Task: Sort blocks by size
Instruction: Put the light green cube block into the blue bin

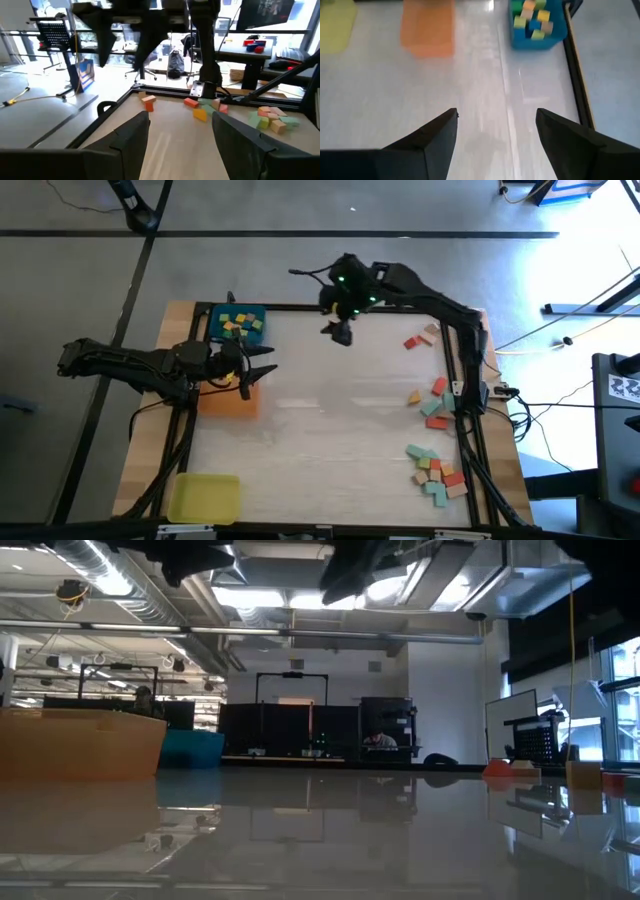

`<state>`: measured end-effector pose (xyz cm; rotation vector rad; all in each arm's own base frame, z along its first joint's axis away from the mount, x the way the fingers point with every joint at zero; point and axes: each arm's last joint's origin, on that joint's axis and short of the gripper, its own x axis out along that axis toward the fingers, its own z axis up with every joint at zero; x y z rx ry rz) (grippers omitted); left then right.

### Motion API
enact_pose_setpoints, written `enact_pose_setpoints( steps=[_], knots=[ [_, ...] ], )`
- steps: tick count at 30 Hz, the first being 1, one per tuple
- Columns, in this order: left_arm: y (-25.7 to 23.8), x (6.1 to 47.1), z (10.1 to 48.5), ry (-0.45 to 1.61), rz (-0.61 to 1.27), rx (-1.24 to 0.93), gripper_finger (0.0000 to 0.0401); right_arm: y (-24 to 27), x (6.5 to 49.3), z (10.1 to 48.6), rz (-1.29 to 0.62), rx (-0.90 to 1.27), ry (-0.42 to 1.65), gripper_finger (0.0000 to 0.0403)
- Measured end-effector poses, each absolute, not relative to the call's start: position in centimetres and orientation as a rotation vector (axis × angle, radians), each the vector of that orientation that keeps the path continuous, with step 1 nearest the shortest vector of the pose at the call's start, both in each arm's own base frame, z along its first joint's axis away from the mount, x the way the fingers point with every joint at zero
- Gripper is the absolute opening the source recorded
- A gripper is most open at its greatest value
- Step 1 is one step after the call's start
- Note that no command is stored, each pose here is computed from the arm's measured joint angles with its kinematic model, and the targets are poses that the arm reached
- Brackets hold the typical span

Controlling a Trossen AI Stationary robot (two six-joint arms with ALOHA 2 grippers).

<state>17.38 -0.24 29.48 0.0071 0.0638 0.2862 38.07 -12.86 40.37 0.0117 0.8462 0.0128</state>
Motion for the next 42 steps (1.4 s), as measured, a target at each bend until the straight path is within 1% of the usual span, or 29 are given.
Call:
enact_pose_setpoints(
  steps=[5, 11, 14, 17, 22, 26, 28, 34, 38, 42],
  knots=[
    [-0.5, 17.4, 29.5, 0.064, 0.27, 0.03, 0.0205, -9.4, 35.5, 42.4, -0.04, -0.005, 0.925, 0.0269],
    [-0.6, 17.6, 29.3, 0.079, 0.266, 0.021, 0.0205, -5.2, 33.6, 43.6, -0.158, -0.062, 1.011, 0.0269],
    [-0.6, 18.0, 28.8, 0.114, 0.265, 0.033, 0.0205, -3.2, 32.9, 43.8, -0.193, -0.111, 1.007, 0.0269],
    [-0.7, 18.4, 28.4, 0.14, 0.265, 0.039, 0.0205, -1.7, 32.2, 43.2, -0.216, -0.131, 1.025, 0.0269],
    [-0.7, 18.7, 28.1, 0.156, 0.265, 0.043, 0.0205, -0.3, 30.0, 41.0, -0.227, -0.094, 1.06, 0.0269],
    [-0.7, 18.8, 28.1, 0.156, 0.265, 0.048, 0.0205, -0.1, 27.3, 38.3, -0.29, 0.0, 1.096, 0.0269],
    [-0.7, 18.8, 28.1, 0.158, 0.264, 0.063, 0.0205, -0.1, 25.5, 37.1, -0.332, 0.056, 1.114, 0.0269],
    [-0.7, 18.8, 28.1, 0.155, 0.264, 0.068, 0.0205, -0.4, 21.4, 33.3, -0.543, 0.254, 1.136, 0.0269],
    [-0.7, 18.8, 28.1, 0.155, 0.264, 0.068, 0.0205, -0.3, 20.1, 30.9, -0.613, 0.404, 1.184, 0.0269],
    [-0.7, 18.8, 28.1, 0.155, 0.265, 0.065, 0.0205, 0.0, 19.6, 28.5, -0.599, 0.474, 1.29, 0.0269]
  ],
)
